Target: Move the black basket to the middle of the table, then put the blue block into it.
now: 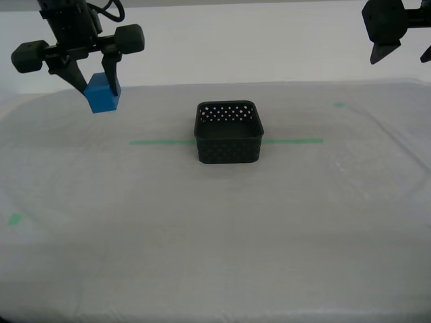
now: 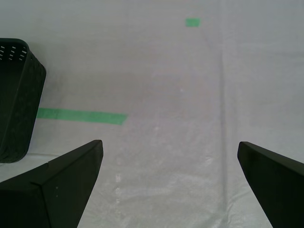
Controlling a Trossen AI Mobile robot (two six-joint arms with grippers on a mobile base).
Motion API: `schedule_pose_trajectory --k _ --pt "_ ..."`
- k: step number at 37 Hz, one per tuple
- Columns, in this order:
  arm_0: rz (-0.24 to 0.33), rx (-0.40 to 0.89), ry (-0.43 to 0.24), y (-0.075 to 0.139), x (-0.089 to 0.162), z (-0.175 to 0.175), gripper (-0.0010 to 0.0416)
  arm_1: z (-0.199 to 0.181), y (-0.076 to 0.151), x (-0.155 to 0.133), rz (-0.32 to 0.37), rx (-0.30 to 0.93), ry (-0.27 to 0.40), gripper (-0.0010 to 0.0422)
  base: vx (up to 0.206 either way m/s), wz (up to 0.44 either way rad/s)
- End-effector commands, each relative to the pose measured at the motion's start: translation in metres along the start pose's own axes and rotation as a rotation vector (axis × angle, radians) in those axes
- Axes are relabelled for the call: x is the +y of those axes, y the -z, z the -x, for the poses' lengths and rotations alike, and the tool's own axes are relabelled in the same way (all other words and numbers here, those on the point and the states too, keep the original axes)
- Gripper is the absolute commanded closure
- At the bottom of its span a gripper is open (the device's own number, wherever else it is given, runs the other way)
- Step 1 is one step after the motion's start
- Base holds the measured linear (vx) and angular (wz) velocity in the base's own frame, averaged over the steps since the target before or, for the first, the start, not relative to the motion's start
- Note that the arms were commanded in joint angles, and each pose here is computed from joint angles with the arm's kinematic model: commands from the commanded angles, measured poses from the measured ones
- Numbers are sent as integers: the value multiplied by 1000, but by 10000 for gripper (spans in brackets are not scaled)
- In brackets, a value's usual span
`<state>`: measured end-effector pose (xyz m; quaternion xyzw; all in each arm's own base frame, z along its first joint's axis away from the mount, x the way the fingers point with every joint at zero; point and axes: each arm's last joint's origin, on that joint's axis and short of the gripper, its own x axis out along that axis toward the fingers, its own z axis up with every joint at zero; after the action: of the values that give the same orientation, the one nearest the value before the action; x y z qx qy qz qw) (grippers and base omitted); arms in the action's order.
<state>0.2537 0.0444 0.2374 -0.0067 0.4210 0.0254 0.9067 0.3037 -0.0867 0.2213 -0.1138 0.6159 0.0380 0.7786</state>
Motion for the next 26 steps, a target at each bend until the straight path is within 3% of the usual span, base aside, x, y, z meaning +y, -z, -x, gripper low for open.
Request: schedule_pose_trajectory --k 1,26 --pt "2 -3 2 0 0 0 7 5 -2 -5 -4 -13 8 412 0 0" --pt "2 -3 2 0 0 0 7 31 0 -45 -39 -86 74 413 0 0"
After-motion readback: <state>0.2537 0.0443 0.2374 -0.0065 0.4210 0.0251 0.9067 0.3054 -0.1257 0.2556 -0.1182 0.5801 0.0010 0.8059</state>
